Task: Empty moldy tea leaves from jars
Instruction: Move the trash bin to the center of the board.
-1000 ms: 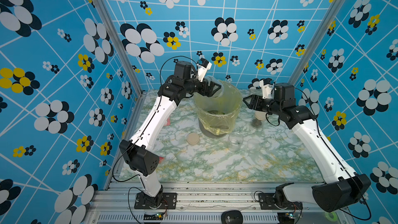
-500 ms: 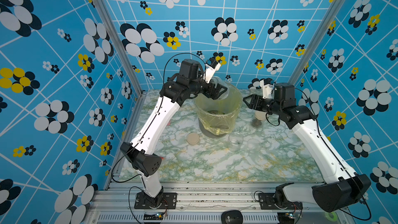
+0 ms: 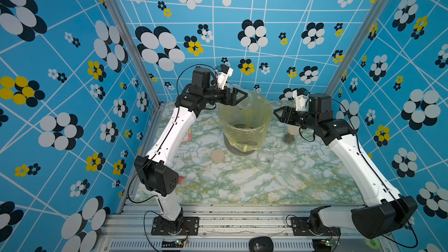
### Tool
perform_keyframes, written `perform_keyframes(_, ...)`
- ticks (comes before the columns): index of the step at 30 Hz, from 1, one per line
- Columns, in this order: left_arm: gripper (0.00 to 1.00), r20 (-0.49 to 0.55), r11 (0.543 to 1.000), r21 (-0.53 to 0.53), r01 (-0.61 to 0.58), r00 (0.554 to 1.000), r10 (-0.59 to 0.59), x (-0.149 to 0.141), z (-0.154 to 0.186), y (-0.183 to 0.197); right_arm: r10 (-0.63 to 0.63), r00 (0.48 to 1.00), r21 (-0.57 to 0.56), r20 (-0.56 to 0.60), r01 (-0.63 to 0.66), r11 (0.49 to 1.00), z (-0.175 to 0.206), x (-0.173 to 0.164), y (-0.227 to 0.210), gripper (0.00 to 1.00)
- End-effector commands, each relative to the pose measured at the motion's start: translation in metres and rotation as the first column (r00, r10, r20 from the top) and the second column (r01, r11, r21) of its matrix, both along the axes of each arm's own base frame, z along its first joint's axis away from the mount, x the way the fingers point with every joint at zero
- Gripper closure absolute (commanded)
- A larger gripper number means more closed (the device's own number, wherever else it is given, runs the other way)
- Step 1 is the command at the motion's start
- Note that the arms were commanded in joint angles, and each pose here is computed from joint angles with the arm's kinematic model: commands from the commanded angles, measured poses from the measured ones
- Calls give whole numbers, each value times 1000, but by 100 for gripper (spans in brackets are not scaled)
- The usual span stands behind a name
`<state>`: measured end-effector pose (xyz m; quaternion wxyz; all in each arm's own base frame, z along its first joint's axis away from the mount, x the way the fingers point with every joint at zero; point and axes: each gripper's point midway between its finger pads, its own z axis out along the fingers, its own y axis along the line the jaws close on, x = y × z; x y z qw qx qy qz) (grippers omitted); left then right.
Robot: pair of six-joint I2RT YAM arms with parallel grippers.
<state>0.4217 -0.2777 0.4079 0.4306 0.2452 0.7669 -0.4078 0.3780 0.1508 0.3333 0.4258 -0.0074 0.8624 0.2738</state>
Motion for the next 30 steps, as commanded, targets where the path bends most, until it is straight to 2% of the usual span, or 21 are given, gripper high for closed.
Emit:
perform_keyframes(1, 79, 212, 943, 305, -131, 975, 67, -4, -2, 3, -2, 1000, 12, 14, 2, 1000, 4, -1, -2, 31)
perform_keyframes(2, 79, 285, 870, 452, -196, 956, 67, -1, -15, 3, -3, 1000, 12, 13, 3, 1000, 4, -1, -2, 31)
perform_keyframes(4, 80, 374, 730, 618, -293, 926, 55, 6, -30, 7, -1, 1000, 16, 9, 1, 1000, 3, 0, -1, 31)
perform_keyframes(5, 80, 397, 683, 657, -318, 917, 46, 10, -35, 7, 4, 1000, 24, 9, -4, 1000, 4, 1, 0, 31)
perform_keyframes(6, 80, 401, 672, 668, -320, 915, 37, 10, -37, 6, 5, 1000, 26, 12, -5, 1000, 6, 1, 1, 31)
perform_keyframes(9, 80, 391, 733, 614, -294, 919, 41, 6, -30, -1, 2, 1000, 25, 11, -2, 1000, 5, 1, 0, 31)
perform_keyframes(13, 80, 269, 895, 418, -158, 962, 44, 0, -15, -9, 1, 1000, 15, 10, -1, 1000, 4, 0, -1, 31)
perform_keyframes(14, 80, 300, 883, 424, -203, 951, 74, 2, -8, -2, -1, 1000, 15, 11, 1, 1000, 5, 0, -2, 31)
perform_keyframes(16, 80, 392, 784, 561, -268, 919, 33, 0, -16, -5, -1, 1000, 14, 11, 1, 1000, 6, -1, -2, 31)
perform_keyframes(17, 80, 366, 800, 561, -213, 931, -9, -7, -17, -15, 1, 1000, 12, 11, -1, 1000, 6, -1, -2, 31)
perform_keyframes(19, 80, 261, 914, 393, -101, 965, -6, -11, -6, -22, 2, 1000, 10, 14, -2, 1000, 6, -1, -2, 31)
perform_keyframes(20, 81, 293, 907, 386, -167, 955, 52, -2, -3, -15, -1, 1000, 10, 12, 1, 1000, 6, 0, -2, 31)
perform_keyframes(21, 80, 356, 859, 457, -230, 932, 60, -1, -6, -10, -1, 1000, 11, 12, 1, 1000, 5, 0, -2, 31)
perform_keyframes(22, 80, 349, 845, 495, -203, 937, 21, -5, -12, -14, 0, 1000, 14, 14, 0, 1000, 6, 0, -1, 31)
perform_keyframes(23, 81, 257, 920, 382, -84, 966, -18, -15, -2, -20, 3, 1000, 12, 11, -4, 1000, 5, 0, -1, 31)
perform_keyframes(24, 82, 182, 970, 242, -26, 983, -19, -12, 8, -20, 5, 1000, 9, 12, -5, 1000, 5, 0, -1, 31)
perform_keyframes(25, 82, 174, 973, 222, -70, 984, 31, -4, 7, -12, 1, 1000, 3, 12, -1, 1000, 4, -1, -2, 31)
perform_keyframes(27, 81, 297, 895, 408, -177, 953, 54, -2, -5, -7, -2, 1000, 8, 15, 2, 1000, 6, 0, -3, 31)
perform_keyframes(28, 81, 225, 933, 346, -100, 974, 21, -7, -3, -12, 5, 1000, 12, 14, -5, 1000, 6, -1, -1, 31)
perform_keyframes(29, 82, 145, 977, 212, -21, 989, -10, -9, 5, -15, 7, 1000, 12, 13, -7, 1000, 6, -1, -1, 31)
perform_keyframes(30, 83, 147, 977, 209, -49, 989, 18, -5, 5, -11, 3, 1000, 7, 14, -3, 1000, 6, 0, -2, 31)
